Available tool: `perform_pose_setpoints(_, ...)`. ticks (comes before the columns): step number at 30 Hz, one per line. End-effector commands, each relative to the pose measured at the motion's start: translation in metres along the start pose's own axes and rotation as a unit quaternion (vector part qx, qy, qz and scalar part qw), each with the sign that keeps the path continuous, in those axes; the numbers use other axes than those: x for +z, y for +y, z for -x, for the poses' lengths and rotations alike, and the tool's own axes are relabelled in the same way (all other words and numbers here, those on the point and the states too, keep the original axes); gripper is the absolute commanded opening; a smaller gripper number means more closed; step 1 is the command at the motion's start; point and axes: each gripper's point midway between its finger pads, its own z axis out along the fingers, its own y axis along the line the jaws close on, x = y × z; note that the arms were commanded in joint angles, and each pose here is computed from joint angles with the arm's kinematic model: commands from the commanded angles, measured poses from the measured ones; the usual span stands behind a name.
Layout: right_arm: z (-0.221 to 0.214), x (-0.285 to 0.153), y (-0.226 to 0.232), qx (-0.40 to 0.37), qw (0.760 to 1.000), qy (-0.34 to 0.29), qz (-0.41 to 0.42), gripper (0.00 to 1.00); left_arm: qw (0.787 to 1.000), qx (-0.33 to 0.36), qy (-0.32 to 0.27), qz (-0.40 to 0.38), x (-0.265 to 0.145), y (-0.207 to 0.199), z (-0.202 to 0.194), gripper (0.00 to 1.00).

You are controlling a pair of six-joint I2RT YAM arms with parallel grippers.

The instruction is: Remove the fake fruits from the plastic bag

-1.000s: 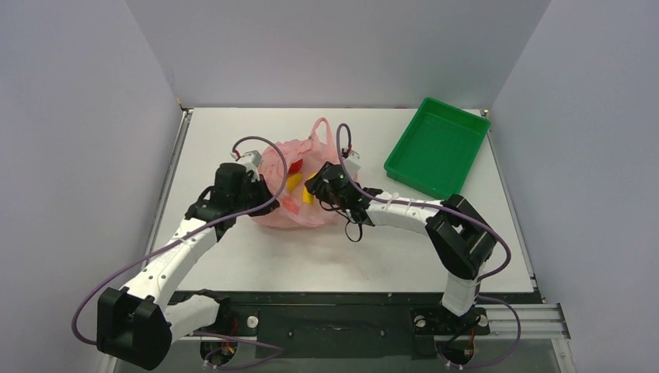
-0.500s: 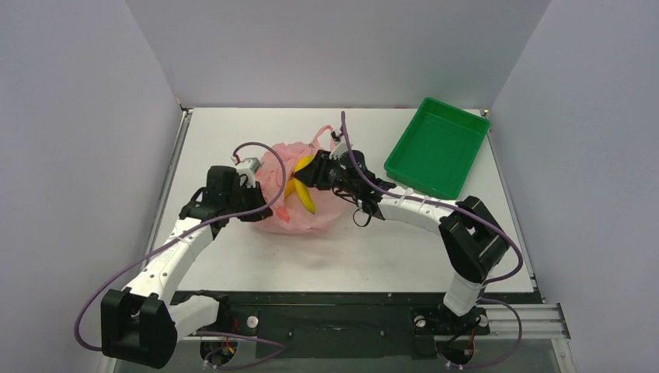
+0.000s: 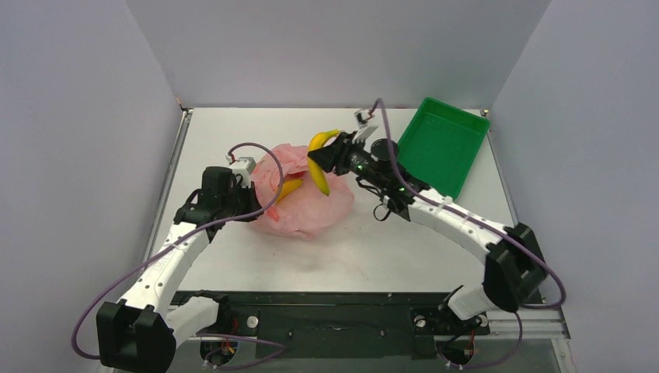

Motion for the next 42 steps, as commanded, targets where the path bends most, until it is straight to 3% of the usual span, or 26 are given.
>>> perform_pose_setpoints(1,0.088,-0.061,0.012,-0.082,0.987,-0.133,-0.039,0.00,0.999,0.016,-0.035,0.034,-0.006,0.013,0.016,0.00)
perform_pose_setpoints(3,0.118,-0.089,-0.020,-0.087,0.967,-0.193,-0.141,0.00,0.998,0.017,-0.037,0.038,-0.007,0.014,0.017,0.00)
perform_pose_setpoints(6,0.155,-0.139,-0.090,-0.061,0.908,-0.280,-0.307,0.00,0.998,0.020,-0.047,0.039,-0.010,0.014,0.020,0.00)
perform_pose_setpoints(10,0.170,-0.171,-0.170,-0.019,0.849,-0.297,-0.436,0.00,0.997,0.026,-0.062,0.031,-0.014,0.010,0.024,0.00)
perform_pose_setpoints(12,0.175,-0.174,-0.206,-0.005,0.834,-0.278,-0.477,0.00,0.997,0.031,-0.071,0.026,-0.017,0.007,0.026,0.00)
perform_pose_setpoints(19,0.149,-0.153,-0.328,0.059,0.828,-0.134,-0.541,0.00,0.995,0.043,-0.093,0.005,-0.024,-0.002,0.031,0.00)
perform_pose_setpoints(24,0.134,-0.148,-0.372,0.085,0.819,-0.092,-0.560,0.00,0.995,0.049,-0.090,0.004,-0.022,-0.003,0.030,0.00)
perform_pose_setpoints(31,0.123,-0.131,-0.420,0.116,0.825,-0.056,-0.551,0.22,0.995,0.051,-0.085,0.009,-0.020,-0.002,0.028,0.00)
perform_pose_setpoints(37,0.103,-0.104,-0.414,0.169,0.851,-0.053,-0.494,0.39,0.995,0.052,-0.081,0.011,-0.019,-0.001,0.027,0.00)
perform_pose_setpoints(42,0.104,-0.114,-0.407,0.165,0.848,-0.056,-0.500,0.61,0.995,0.054,-0.084,0.009,-0.020,-0.003,0.028,0.00)
